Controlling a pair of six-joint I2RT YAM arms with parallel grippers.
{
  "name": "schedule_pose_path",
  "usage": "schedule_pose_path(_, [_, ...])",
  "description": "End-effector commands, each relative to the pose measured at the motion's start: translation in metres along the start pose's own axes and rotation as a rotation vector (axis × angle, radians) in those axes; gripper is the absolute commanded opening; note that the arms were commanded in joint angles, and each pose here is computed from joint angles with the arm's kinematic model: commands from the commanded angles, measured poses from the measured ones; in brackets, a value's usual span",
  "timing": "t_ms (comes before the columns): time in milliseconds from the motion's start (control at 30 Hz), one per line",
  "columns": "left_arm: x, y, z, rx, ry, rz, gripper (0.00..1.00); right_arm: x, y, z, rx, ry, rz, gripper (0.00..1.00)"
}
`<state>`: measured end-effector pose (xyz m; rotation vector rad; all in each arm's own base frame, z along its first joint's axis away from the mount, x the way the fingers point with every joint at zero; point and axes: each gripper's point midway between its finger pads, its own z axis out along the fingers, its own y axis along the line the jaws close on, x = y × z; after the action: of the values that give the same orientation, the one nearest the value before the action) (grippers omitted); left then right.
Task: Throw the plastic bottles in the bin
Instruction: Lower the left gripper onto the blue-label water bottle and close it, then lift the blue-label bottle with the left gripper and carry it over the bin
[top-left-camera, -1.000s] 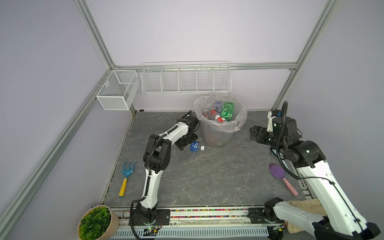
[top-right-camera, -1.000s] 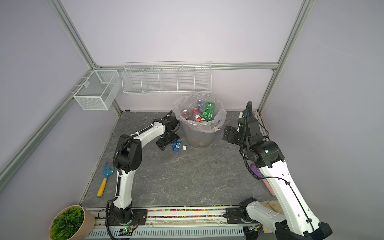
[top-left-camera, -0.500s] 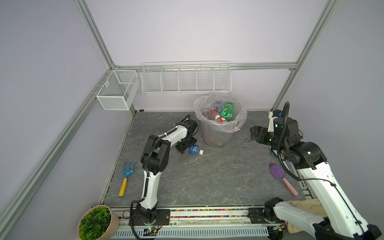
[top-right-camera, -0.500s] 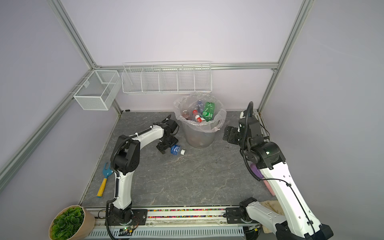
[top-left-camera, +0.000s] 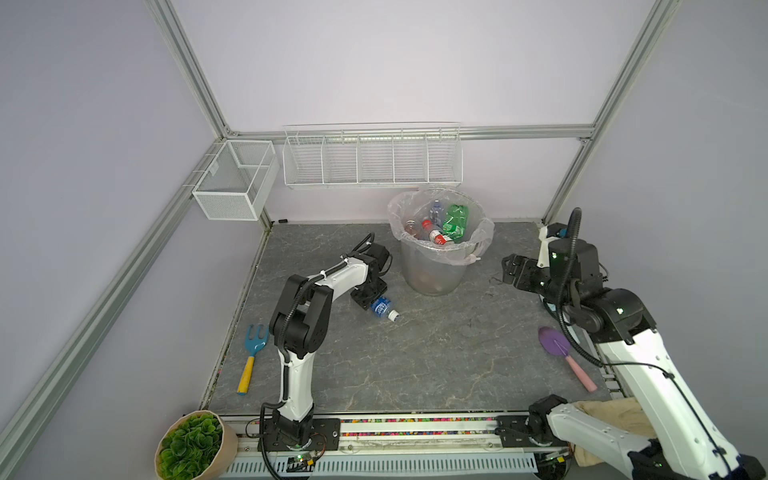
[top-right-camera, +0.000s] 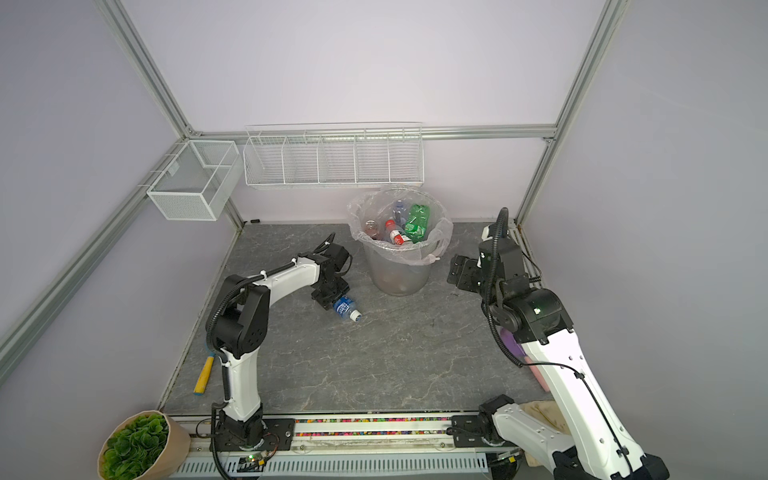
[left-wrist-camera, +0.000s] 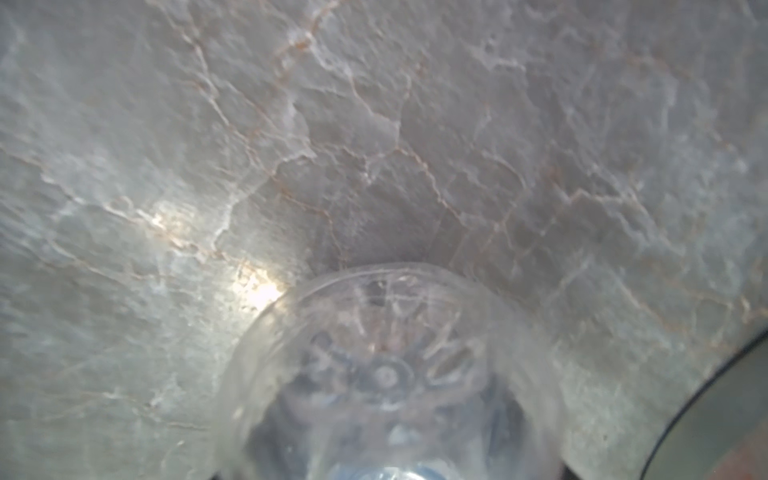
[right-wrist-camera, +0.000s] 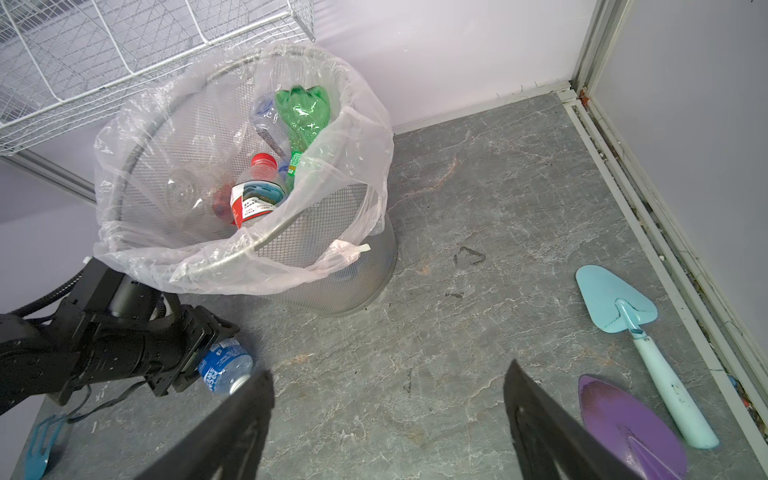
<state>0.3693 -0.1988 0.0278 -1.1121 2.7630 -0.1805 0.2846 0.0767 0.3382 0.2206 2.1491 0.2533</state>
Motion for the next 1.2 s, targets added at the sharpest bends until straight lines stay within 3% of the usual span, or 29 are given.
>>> schedule_pose_path(0, [0.007,0.012,0.002,-0.017,0.023,-0.027,0.45,-0.001,-0.005,-0.001,0.017,-0.021,0.018,0.89])
schedule_pose_path(167, [0.005,0.004,-0.009,0.023,0.019,-0.01,0.24,-0.001,-0.005,-0.003,0.015,-0.023,0.022,0.89])
schedule_pose_path(267, [0.003,0.0,-0.016,0.045,0.01,-0.007,0.01,-0.001,-0.006,-0.004,0.016,-0.028,0.023,0.89])
schedule_pose_path(833, [-0.008,-0.019,-0.068,0.181,-0.052,0.047,0.0,-0.002,-0.007,-0.007,0.008,-0.041,0.03,0.89])
schedule_pose_path(1167, [-0.025,-0.027,-0.129,0.316,-0.167,0.061,0.0,0.0,-0.008,-0.008,0.007,-0.041,0.031,0.89])
